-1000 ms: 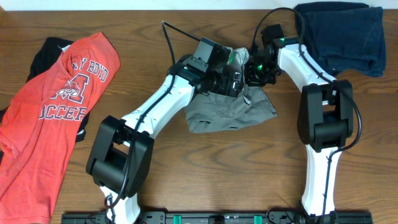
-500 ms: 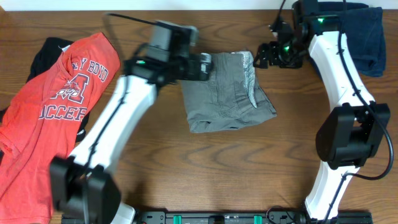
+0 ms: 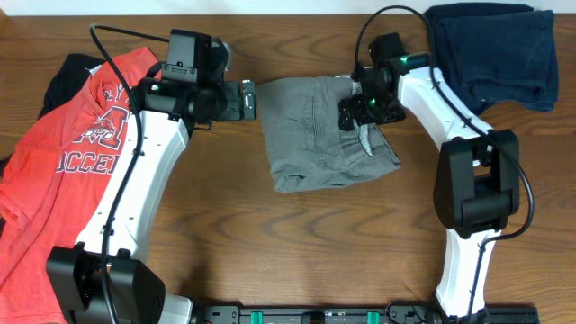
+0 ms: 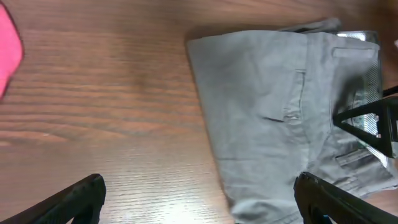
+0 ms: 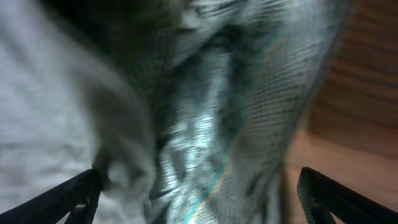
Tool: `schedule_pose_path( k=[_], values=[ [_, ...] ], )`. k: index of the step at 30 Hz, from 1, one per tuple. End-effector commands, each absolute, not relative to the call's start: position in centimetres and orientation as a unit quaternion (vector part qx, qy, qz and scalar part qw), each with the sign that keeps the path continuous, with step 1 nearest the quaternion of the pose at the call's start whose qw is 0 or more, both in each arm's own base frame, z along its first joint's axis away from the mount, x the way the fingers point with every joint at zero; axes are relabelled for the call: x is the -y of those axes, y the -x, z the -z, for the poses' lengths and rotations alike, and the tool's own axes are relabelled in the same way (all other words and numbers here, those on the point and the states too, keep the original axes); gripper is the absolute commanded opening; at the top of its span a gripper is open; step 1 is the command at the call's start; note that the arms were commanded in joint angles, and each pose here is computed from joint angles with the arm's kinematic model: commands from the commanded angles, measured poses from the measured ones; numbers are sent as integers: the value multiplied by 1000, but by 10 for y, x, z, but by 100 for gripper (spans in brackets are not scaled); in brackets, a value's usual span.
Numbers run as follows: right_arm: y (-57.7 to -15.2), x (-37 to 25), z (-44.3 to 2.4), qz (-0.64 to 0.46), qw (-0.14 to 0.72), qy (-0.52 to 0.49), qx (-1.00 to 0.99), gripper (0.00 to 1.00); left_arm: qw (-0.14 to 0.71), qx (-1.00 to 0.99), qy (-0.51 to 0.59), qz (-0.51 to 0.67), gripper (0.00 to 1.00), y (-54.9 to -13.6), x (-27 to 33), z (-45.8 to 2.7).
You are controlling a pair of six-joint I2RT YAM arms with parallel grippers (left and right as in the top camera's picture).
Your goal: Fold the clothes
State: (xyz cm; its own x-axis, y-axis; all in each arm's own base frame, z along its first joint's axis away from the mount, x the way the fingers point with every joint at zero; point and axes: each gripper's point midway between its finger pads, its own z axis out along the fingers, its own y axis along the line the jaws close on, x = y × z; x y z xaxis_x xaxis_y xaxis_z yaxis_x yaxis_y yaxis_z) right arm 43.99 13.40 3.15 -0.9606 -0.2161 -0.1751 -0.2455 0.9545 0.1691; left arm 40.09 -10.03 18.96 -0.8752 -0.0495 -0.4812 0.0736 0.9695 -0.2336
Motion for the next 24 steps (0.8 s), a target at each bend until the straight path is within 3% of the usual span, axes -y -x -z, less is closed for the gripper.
schedule_pose_path(
  k=[1, 11, 13, 17, 21, 24],
  values=[
    [-437, -128, -12, -47, 68, 116, -990, 99, 256, -961, -9, 101, 98, -404, 92, -190],
    [-429, -139, 17, -60, 40, 122, -990, 99, 256, -961, -9, 101, 98, -404, 92, -190],
    [-424, -147, 21, -78, 30, 125, -989, 94, 256, -961, -9, 101, 98, -404, 92, -190],
    [-418, -166, 20, -122, 21, 124, -985, 72, 256, -961, -9, 101, 98, -404, 92, -190],
    [-419, -183, 16, -167, 21, 109, -980, 27, 255, -962, -9, 101, 98, -404, 92, -190],
    [-424, -192, 11, -202, 28, 94, -974, 5, 255, -962, -9, 101, 98, -404, 92, -190]
  ],
)
